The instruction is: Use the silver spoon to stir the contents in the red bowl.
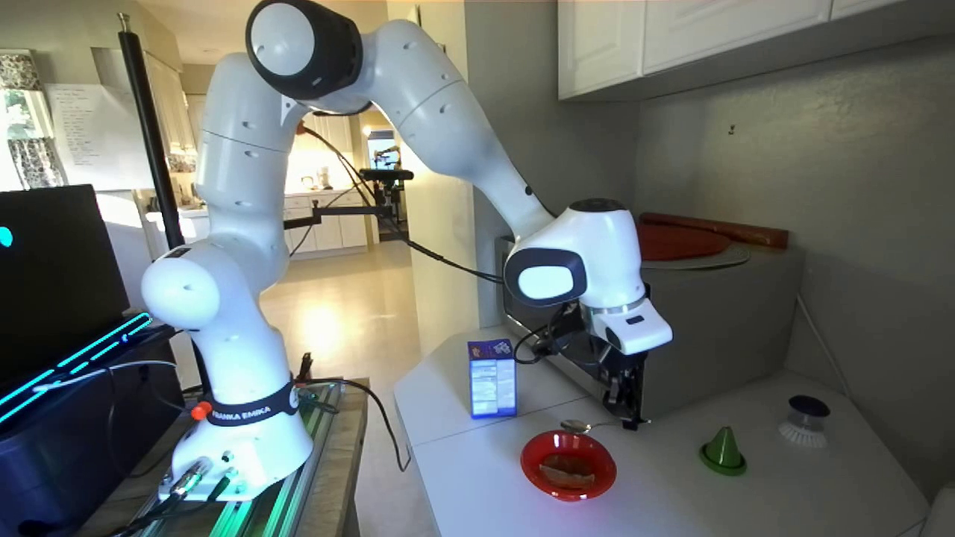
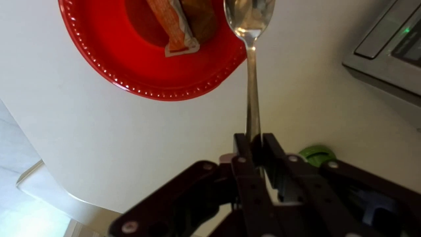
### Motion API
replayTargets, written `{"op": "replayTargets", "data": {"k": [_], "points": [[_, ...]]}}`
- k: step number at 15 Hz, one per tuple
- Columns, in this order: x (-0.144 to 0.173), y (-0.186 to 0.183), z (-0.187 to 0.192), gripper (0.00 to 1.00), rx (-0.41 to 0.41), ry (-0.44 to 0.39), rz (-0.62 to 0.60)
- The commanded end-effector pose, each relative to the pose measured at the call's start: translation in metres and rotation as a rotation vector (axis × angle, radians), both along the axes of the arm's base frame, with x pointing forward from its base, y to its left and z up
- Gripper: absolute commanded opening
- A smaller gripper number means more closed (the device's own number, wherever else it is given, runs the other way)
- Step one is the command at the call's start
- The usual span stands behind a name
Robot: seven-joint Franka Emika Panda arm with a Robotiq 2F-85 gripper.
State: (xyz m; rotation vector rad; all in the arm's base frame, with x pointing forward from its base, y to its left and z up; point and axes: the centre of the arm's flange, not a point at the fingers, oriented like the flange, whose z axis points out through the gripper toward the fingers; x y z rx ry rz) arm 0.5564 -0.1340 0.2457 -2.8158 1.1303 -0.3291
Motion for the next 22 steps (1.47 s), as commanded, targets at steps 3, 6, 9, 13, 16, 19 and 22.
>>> {"op": "replayTargets", "data": {"k": [3,6,9,13,16,19,22], "points": [[-0.016,-0.027,0.010,0.04,0.061,0.014,-0.018],[-0.020,-0.039,0.006,0.04,0.102,-0.010,-0.032],[-0.022,-0.045,0.010,0.04,0.155,-0.032,-0.038],[-0.026,-0.046,0.010,0.04,0.202,-0.048,-0.047],[-0.038,-0.058,-0.015,0.04,0.048,0.086,-0.046],[-0.044,-0.068,-0.007,0.04,0.170,0.023,-0.061],[-0.042,-0.069,-0.011,0.04,0.119,0.038,-0.075]]}}
